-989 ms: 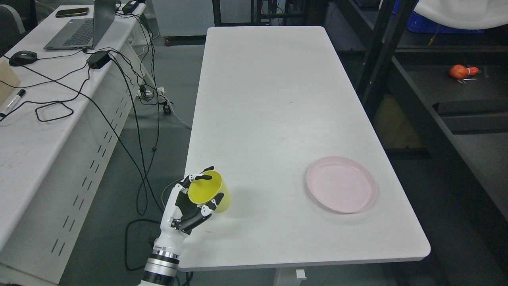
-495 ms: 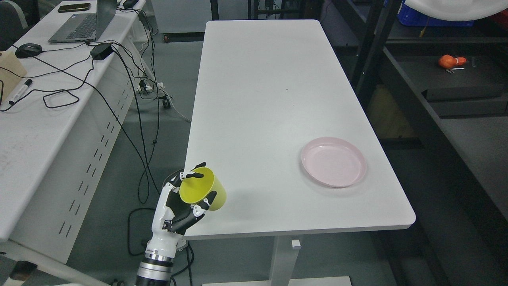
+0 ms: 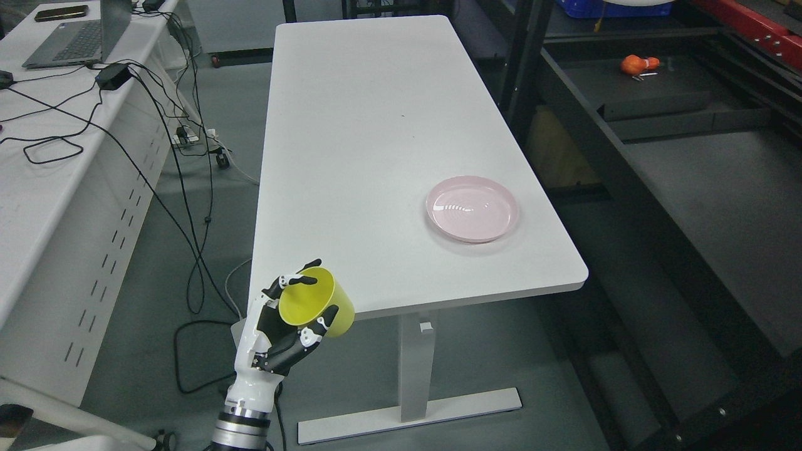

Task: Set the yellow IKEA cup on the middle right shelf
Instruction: 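Turn toward the black shelves, raising the cup in the left hand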

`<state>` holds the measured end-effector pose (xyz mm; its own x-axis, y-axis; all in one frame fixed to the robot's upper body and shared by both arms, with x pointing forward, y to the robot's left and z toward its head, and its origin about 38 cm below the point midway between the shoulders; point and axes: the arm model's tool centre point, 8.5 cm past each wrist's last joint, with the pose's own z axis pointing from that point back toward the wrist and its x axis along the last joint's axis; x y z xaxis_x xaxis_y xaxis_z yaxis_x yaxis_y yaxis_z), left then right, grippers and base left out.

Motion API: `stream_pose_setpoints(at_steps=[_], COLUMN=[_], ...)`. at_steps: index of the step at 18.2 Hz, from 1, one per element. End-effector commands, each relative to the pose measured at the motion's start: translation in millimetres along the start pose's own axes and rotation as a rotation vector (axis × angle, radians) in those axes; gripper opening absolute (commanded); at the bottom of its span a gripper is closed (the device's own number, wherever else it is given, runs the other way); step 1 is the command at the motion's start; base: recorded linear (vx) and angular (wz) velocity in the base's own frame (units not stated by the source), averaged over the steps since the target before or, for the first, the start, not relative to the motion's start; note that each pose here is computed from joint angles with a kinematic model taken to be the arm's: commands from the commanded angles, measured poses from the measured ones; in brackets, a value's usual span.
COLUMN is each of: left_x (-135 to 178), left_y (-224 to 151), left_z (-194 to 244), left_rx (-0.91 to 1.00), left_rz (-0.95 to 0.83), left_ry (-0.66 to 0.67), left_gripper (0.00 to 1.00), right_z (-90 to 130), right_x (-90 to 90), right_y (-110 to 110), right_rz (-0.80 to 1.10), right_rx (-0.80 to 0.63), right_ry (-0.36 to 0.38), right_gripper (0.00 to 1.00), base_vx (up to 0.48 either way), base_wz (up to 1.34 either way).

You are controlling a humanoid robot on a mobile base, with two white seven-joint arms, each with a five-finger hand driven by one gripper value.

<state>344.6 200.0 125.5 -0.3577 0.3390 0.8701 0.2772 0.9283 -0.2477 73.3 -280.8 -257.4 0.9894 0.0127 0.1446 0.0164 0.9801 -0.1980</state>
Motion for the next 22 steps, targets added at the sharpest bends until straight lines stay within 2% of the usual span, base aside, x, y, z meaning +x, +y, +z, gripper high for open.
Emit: stream_pose_setpoints(at_steps=[1, 15, 22], left_x=[4.6, -2.5, -8.8], left_y=[2.7, -11.3, -79.3], left_z=[4.0, 12.8, 5.9], left_rx=[-0.004, -0.031, -0.206], left_rz=[-0.013, 0.009, 0.098], left_ry=[0.004, 0.013, -0.045], left_gripper=[0.01, 0.02, 0.02], right_z=[-0.5, -0.5, -0.5], right_x=[-9.0, -9.0, -9.0], right_y=[-10.0, -10.0, -10.0], right_rz=[-0.004, -0.004, -0.004], right_rx=[-0.016, -0.016, -0.016], right_ry=[0.014, 0.014, 0.014], right_gripper=[0.99, 0.99, 0.99], base_vx=[-0.184, -0.21, -0.182], base_wz=[-0.38, -0.52, -1.0])
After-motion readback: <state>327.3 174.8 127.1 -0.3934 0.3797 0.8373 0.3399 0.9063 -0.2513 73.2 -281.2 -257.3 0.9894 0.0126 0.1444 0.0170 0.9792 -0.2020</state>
